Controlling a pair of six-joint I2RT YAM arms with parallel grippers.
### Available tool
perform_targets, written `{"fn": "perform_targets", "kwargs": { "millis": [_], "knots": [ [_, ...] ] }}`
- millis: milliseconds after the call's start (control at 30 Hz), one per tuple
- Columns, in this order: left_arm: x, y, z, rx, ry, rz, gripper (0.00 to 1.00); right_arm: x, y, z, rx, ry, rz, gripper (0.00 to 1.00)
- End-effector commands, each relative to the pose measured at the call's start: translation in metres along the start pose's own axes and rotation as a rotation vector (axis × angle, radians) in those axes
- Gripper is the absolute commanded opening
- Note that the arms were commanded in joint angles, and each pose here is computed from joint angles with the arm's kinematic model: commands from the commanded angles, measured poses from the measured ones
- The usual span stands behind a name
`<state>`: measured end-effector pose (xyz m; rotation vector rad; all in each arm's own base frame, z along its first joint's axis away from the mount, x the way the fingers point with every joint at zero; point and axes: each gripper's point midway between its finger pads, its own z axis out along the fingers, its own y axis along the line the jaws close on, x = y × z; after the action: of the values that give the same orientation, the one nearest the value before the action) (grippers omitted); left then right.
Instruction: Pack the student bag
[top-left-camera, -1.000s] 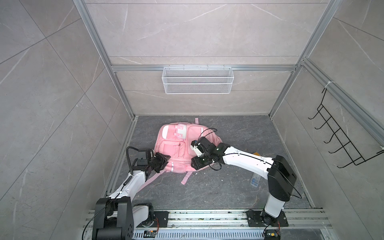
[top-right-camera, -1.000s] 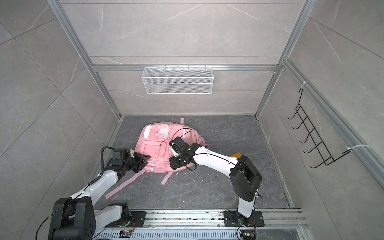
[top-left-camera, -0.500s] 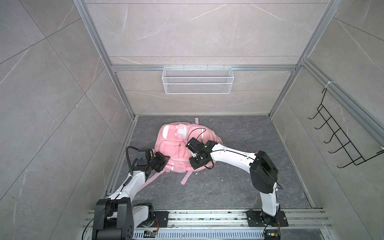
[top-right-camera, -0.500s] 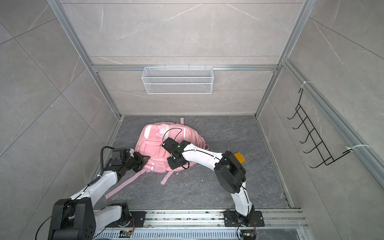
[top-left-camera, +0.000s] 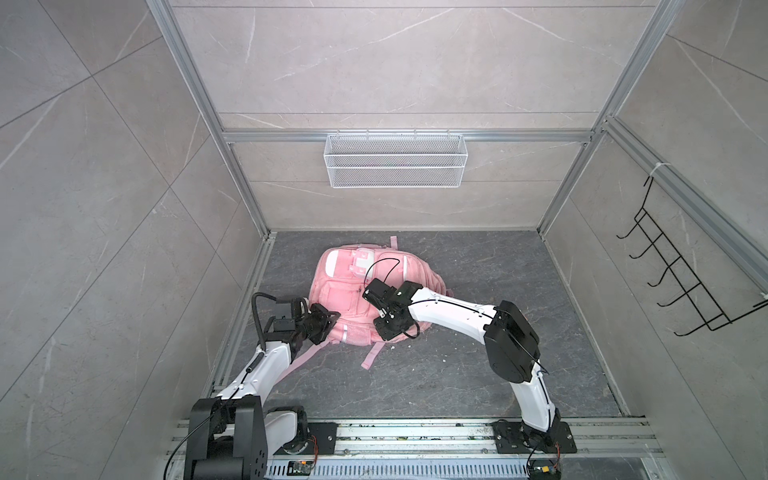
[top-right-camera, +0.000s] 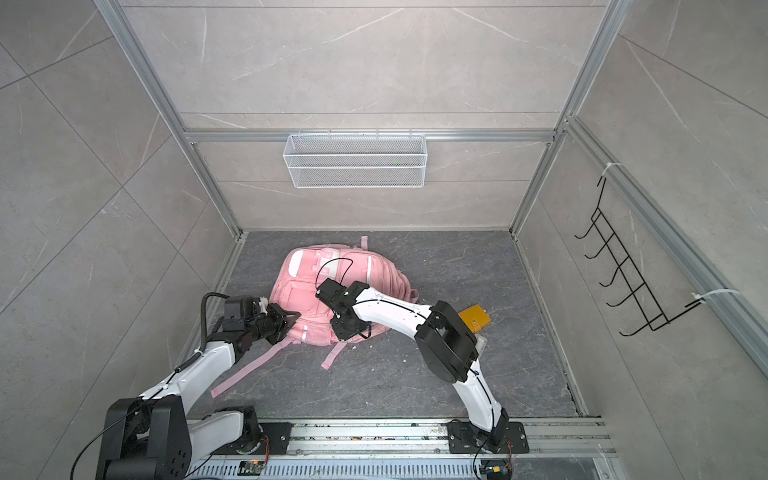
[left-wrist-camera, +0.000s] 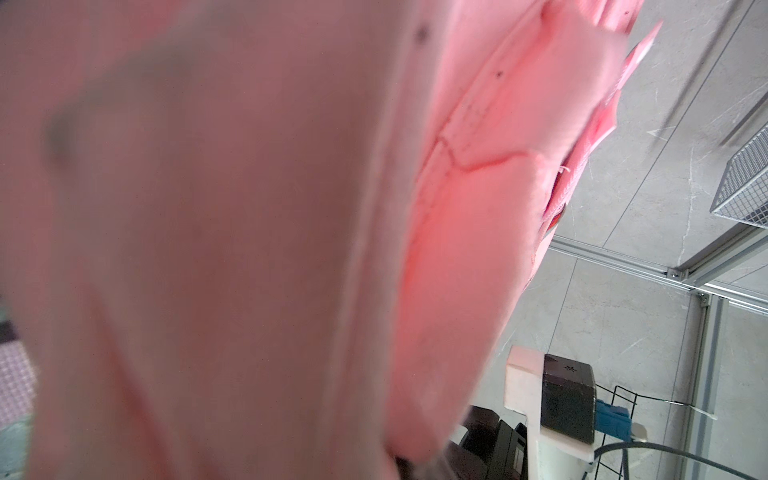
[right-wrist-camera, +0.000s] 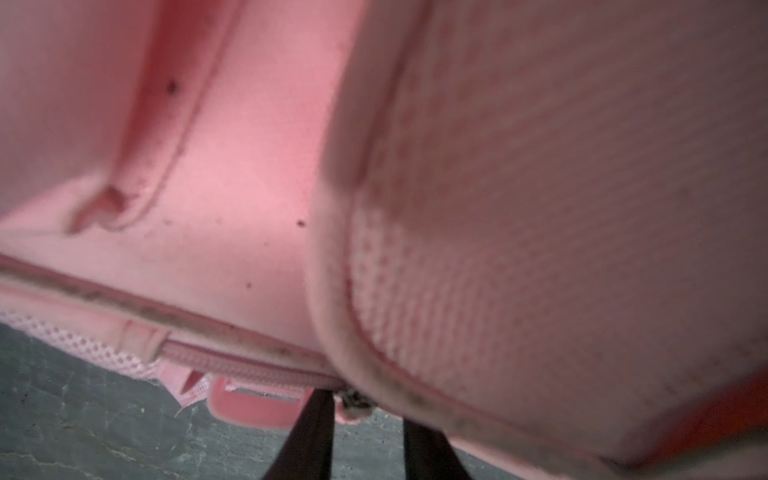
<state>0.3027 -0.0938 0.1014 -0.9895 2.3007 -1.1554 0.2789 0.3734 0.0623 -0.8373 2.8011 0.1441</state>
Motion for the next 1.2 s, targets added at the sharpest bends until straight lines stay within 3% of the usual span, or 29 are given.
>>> {"fn": "perform_targets", "kwargs": {
  "millis": [0,100,267,333,467,633,700,833,1033,1167],
  "knots": [
    [-0.003,-0.008,-0.004,0.02,-0.018,0.032,0.0,0.004,-0.003,0.006,0.042,0.028,-0.023,0.22],
    [-0.003,-0.007,-0.004,0.018,-0.017,0.032,0.0,0.006,-0.006,0.004,0.06,0.029,-0.024,0.2],
    [-0.003,-0.007,-0.003,0.017,-0.017,0.032,0.0,0.016,-0.008,0.005,0.049,0.028,-0.018,0.46],
    [-0.003,-0.007,-0.003,0.017,-0.016,0.031,0.0,0.017,-0.006,0.005,0.031,0.022,-0.012,0.48],
    [-0.003,-0.006,-0.002,0.015,-0.012,0.03,0.0,0.016,0.001,0.008,-0.008,0.011,-0.006,0.43],
    [-0.003,-0.006,-0.003,0.016,-0.012,0.03,0.0,0.014,0.0,0.008,0.006,0.01,-0.007,0.23],
    [-0.003,-0.006,-0.003,0.016,-0.014,0.03,0.0,0.014,-0.003,0.005,0.018,0.002,-0.007,0.2],
    [-0.002,-0.004,-0.004,0.011,-0.017,0.03,0.0,0.014,-0.01,-0.004,0.048,-0.009,-0.006,0.2],
    [-0.002,-0.001,-0.004,0.008,-0.021,0.03,0.0,0.019,-0.019,-0.019,0.082,-0.025,0.0,0.37],
    [-0.001,0.0,-0.004,0.007,-0.019,0.03,0.0,0.025,-0.02,-0.017,0.076,-0.021,0.015,0.36]
  ]
}}
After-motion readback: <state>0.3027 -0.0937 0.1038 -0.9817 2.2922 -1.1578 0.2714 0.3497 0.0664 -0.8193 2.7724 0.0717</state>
